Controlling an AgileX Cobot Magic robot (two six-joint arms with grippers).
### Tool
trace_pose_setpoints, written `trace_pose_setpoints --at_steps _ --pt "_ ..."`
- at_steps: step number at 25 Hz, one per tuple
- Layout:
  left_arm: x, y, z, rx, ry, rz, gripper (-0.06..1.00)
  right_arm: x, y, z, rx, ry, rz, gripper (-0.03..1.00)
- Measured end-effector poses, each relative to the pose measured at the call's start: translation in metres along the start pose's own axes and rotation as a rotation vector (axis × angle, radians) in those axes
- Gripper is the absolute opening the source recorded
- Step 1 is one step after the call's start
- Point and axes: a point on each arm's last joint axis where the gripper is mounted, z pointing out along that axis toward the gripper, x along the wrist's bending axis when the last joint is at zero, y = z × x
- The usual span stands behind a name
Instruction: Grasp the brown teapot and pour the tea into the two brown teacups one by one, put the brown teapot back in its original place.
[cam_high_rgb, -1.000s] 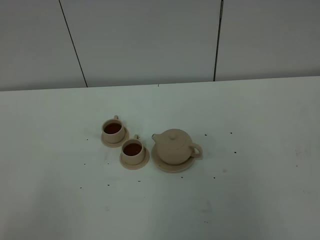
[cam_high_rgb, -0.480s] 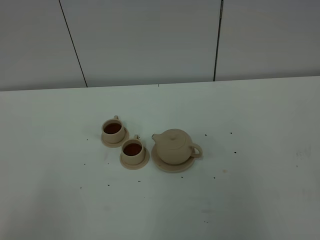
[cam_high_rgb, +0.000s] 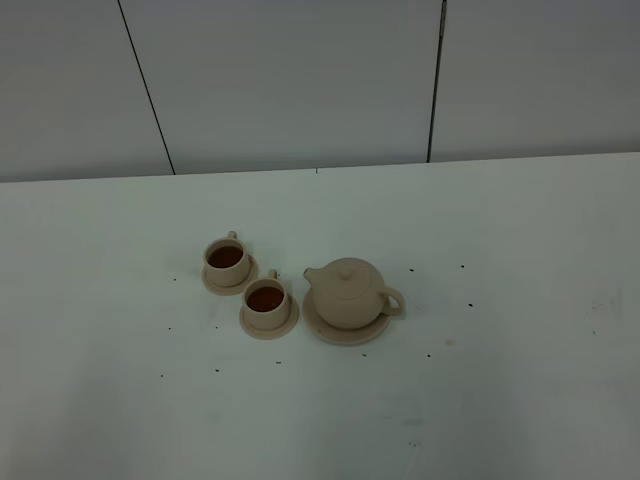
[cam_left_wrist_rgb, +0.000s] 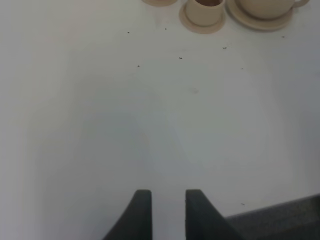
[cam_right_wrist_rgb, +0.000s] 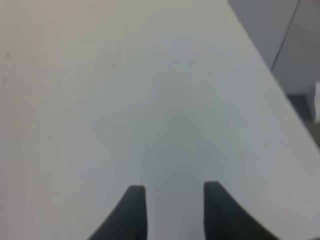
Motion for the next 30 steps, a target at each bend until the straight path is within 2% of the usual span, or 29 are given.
trace_pose_setpoints --at_steps 9,13,19,26,30 --pt "0.000 0.000 0.000 0.000 0.000 0.000 0.24 0.001 -0.004 -0.001 0.008 0.014 0.005 0.24" --pt "0.000 0.000 0.000 0.000 0.000 0.000 0.24 0.005 -0.010 -0.002 0.071 0.053 -0.058 0.24" --pt "0.000 0.000 0.000 0.000 0.000 0.000 0.24 0.011 -0.016 0.003 0.103 0.124 -0.192 0.24" --pt "0.000 0.000 0.000 0.000 0.000 0.000 0.24 0.011 -0.017 0.004 0.108 0.126 -0.199 0.24" --pt "0.000 0.000 0.000 0.000 0.000 0.000 0.24 0.008 -0.017 0.004 0.112 0.100 -0.181 0.24"
